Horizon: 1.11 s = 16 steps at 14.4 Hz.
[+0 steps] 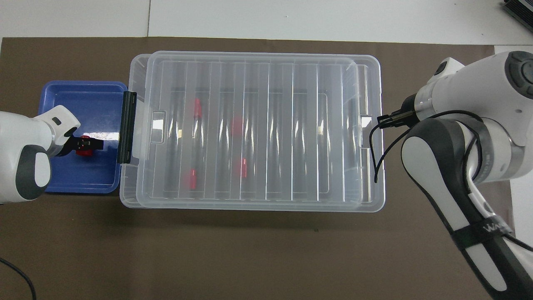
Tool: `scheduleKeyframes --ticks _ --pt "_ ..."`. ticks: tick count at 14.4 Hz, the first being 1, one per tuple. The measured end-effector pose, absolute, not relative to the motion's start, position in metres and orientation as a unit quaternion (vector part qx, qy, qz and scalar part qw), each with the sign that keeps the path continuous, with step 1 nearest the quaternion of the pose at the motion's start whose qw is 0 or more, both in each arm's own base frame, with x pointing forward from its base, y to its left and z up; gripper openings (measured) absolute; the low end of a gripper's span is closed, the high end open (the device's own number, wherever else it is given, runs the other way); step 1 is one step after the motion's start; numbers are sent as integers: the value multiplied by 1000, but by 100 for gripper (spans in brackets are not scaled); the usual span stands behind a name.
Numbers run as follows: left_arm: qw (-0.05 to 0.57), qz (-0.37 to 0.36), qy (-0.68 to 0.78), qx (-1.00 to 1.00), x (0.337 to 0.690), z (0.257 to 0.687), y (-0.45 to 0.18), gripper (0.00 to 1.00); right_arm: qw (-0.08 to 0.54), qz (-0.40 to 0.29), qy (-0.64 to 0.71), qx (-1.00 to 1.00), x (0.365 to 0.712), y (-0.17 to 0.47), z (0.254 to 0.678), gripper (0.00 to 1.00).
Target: Place red block in blue tray from box
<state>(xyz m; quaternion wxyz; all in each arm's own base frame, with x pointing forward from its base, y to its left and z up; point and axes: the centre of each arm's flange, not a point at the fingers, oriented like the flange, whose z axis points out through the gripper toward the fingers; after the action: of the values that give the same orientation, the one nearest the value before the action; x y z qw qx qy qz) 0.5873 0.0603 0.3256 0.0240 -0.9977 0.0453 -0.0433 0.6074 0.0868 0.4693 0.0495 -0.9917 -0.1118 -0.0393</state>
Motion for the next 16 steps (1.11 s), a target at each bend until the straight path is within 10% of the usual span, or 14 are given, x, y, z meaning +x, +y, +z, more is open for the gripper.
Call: scheduleKeyframes --ticks 11,16 --pt "38 22 57 -997 584 538 23 100 75 -40 -105 -991 605 97 463 1" --pt "35 21 57 -998 563 572 13 100 33 -47 -122 -991 607 89 468 1"
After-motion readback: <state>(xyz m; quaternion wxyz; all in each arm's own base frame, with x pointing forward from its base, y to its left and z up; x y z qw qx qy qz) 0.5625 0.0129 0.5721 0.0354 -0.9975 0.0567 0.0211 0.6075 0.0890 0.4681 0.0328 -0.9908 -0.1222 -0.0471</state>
